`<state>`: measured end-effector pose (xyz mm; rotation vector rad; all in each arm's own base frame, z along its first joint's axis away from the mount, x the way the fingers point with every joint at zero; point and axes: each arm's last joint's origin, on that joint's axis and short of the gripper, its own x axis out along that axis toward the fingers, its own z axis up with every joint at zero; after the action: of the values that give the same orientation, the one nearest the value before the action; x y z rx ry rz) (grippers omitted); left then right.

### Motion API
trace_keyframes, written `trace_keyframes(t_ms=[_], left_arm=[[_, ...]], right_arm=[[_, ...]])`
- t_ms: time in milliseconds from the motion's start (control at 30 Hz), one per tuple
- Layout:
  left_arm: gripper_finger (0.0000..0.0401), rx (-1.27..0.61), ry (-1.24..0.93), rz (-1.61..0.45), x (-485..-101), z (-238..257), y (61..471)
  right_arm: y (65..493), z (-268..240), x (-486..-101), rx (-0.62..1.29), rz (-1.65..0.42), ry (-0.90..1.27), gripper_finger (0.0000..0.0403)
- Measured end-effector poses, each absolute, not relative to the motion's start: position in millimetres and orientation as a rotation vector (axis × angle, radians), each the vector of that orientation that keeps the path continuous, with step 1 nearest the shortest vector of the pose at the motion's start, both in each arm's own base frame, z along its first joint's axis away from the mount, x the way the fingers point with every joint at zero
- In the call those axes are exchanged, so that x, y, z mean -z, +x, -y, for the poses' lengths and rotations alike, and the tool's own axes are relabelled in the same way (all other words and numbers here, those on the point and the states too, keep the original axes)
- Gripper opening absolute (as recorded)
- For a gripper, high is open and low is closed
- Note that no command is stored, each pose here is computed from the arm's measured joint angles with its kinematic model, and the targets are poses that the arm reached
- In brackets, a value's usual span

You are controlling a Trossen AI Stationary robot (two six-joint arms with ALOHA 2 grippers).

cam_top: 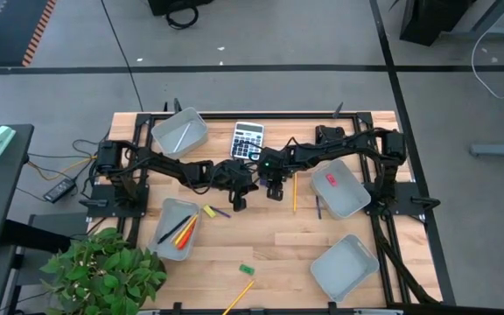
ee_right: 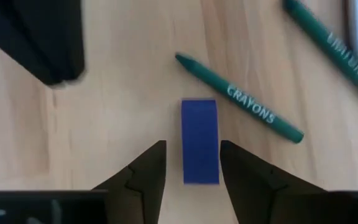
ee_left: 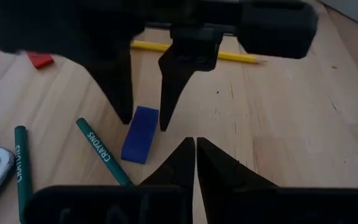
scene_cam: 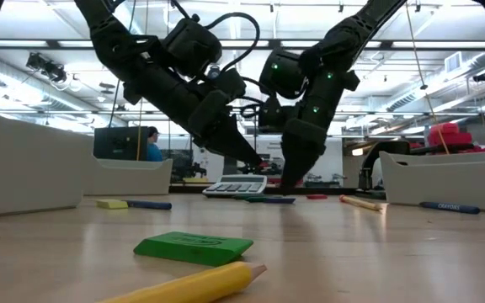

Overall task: Sort crayons/erasers/pens/pencils in bins
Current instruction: Put the blue eraser into the top left gray bin

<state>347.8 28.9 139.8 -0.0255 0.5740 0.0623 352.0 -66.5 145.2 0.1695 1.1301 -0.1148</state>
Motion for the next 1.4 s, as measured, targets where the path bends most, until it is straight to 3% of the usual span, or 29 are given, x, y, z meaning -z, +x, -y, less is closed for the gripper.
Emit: trace_keyframes(t_ms=[267, 667, 933, 1200, 1400], left_arm=[[0.0017, -0.061, -0.022, -0.572, -140, -29, 348], [0.0023, -0.060, -0.018, -0.573, -140, -29, 348], [0.0019, -0.060, -0.018, -0.579, -139, -29, 348], [0.0020, -0.060, -0.019, -0.593, -138, -29, 347], [0.0015, -0.060, -0.020, -0.602, -138, -29, 346]], right_arm=[[355, 69, -129, 0.118, -1.167, 0.177, 0.0131], [354, 69, -134, 0.126, -1.158, 0.159, 0.0097], [335, 66, -173, 0.130, -1.153, 0.165, 0.0096], [287, 57, -220, 0.207, -1.289, 0.258, 0.0096], [255, 51, -257, 0.287, -1.248, 0.297, 0.0095]])
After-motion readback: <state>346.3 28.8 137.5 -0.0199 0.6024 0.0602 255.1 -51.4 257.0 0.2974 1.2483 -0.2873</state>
